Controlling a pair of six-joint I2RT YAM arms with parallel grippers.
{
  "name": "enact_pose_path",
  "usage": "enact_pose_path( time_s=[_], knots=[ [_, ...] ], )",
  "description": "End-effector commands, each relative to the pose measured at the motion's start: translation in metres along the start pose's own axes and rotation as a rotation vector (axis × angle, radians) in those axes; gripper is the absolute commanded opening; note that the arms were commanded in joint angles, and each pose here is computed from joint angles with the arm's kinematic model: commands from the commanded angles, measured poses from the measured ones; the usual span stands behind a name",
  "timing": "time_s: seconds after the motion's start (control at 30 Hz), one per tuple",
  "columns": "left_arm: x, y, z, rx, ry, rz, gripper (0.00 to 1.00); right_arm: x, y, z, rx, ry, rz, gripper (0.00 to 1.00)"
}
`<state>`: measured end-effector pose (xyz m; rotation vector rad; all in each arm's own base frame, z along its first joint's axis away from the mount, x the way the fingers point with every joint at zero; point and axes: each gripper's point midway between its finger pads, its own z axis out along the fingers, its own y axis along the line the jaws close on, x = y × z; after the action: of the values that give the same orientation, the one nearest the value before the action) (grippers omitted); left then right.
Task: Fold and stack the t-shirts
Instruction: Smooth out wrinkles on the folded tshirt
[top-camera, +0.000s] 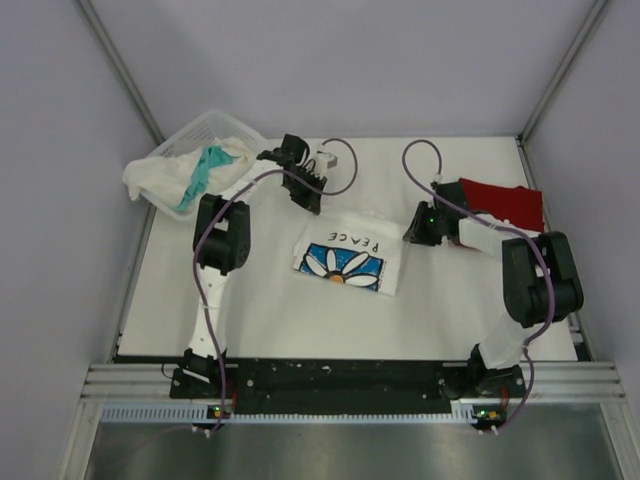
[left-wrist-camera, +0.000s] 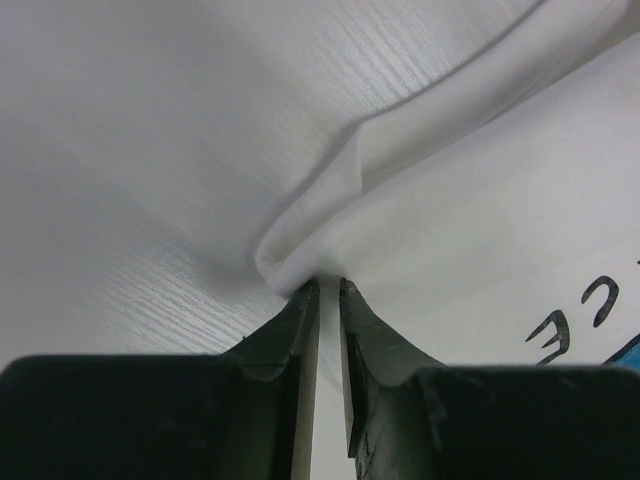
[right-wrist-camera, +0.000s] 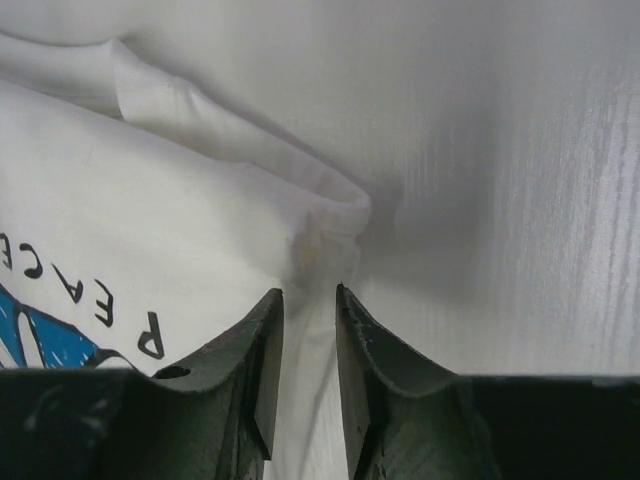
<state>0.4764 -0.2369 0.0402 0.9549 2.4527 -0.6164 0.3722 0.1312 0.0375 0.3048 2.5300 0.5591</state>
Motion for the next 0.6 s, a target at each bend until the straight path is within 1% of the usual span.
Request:
enact_pose_path(
  time_s=[0.0, 0.03, 0.07, 0.13, 0.17, 0.33, 0.5, 0.57],
  knots=[
    [-0.027, 0.0, -0.028, -0.033, -0.095, 0.034, 0.21, -0.028, 0.015, -0.037, -0.025, -0.11, -0.083, 0.34],
    [-0.031, 0.002, -0.033, -0.054, -0.106, 0.048, 0.24, -0.027, 0.017, -0.042, -0.037, -0.117, -0.087, 0.37],
    [-0.036, 0.004, -0.04, -0.077, -0.118, 0.066, 0.26, -0.025, 0.019, -0.044, -0.052, -0.12, -0.08, 0.42],
    [-0.045, 0.01, -0.053, -0.124, -0.138, 0.097, 0.3, -0.022, 0.023, -0.045, -0.08, -0.129, -0.066, 0.65],
    [-0.048, 0.013, -0.06, -0.143, -0.148, 0.106, 0.32, -0.022, 0.023, -0.044, -0.087, -0.131, -0.06, 0.7],
    [-0.054, 0.012, -0.098, -0.183, -0.183, 0.119, 0.36, -0.012, 0.017, -0.013, -0.11, -0.061, -0.008, 0.72],
    [-0.034, 0.005, -0.126, -0.164, -0.18, 0.139, 0.36, 0.0, 0.013, 0.02, -0.161, -0.014, 0.071, 0.72],
    [-0.026, 0.001, -0.135, -0.152, -0.185, 0.135, 0.37, 0.002, 0.016, 0.028, -0.197, 0.004, 0.088, 0.7]
  ],
)
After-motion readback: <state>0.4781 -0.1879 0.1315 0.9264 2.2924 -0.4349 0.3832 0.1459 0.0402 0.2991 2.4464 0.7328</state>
